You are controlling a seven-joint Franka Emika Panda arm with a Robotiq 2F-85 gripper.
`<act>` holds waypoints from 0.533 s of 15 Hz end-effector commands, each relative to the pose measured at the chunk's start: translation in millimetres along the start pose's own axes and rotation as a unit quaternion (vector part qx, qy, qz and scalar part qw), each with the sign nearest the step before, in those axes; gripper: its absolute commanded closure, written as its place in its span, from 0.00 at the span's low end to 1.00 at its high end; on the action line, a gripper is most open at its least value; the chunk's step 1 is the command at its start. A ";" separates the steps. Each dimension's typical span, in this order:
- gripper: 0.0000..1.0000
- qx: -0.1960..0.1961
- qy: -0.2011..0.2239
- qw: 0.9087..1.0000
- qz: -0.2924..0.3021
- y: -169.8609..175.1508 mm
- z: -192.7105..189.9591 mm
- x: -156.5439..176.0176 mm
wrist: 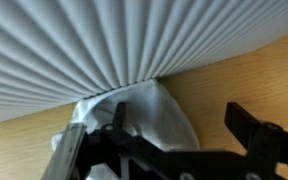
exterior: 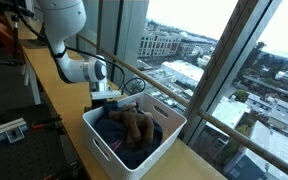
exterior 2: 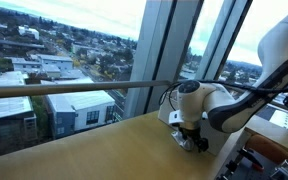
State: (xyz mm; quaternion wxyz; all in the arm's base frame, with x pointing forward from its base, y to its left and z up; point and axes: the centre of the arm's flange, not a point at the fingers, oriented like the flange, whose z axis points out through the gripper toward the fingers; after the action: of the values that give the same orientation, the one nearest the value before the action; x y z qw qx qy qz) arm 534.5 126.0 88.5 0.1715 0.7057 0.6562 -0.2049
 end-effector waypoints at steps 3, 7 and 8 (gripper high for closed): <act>0.28 -0.008 0.001 1.000 -0.002 -9.6 17.1 1.9; 0.56 -0.008 0.003 1.000 0.005 -17.8 15.3 -0.7; 0.65 -0.008 0.004 1.000 0.006 -19.4 14.4 -0.2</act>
State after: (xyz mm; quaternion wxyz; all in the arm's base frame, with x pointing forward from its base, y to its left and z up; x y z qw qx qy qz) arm 523.1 123.9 81.0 0.1728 0.7047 0.6547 -0.2121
